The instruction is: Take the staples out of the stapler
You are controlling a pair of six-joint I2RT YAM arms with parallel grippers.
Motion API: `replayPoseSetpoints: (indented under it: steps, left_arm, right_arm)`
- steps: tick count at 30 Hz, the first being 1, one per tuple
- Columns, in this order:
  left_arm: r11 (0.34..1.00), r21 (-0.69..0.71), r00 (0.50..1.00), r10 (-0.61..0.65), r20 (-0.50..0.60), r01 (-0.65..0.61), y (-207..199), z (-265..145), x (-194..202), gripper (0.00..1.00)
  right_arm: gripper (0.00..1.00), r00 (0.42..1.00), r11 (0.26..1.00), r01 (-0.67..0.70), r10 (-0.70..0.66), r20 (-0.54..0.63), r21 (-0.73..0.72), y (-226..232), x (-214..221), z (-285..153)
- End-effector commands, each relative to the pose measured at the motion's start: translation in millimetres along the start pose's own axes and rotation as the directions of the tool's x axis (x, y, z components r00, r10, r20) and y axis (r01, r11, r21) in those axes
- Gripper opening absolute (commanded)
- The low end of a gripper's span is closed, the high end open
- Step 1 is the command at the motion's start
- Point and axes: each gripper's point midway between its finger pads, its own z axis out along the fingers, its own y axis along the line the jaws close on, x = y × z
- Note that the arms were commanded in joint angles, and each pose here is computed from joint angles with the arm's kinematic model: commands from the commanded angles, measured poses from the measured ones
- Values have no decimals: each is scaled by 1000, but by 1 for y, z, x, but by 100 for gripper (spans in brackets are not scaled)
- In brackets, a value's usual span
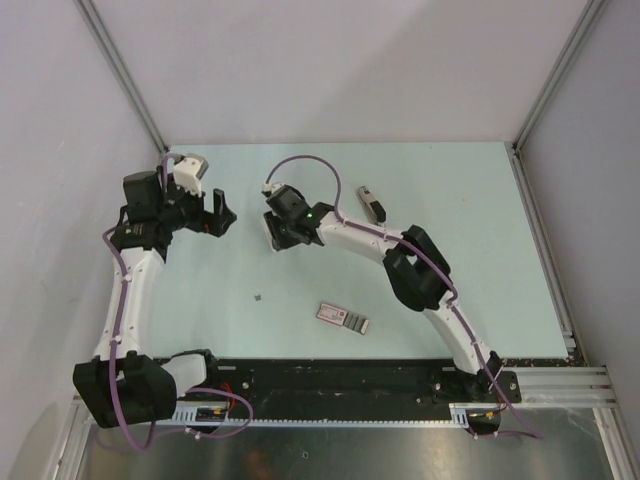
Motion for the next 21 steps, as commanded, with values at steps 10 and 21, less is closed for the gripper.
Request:
replayPoseSetpoints:
  steps: [10,21]
  left_arm:
    - [998,-16,997,-60,-38,59,0,3,20,100]
    - [997,9,995,-70,-66,71,-10,10,29,100]
  right_arm:
    - [40,998,999,10,-7,-64,47,18,-8,30]
    - [74,999,998,-30,28,-26,-61,28,-40,2]
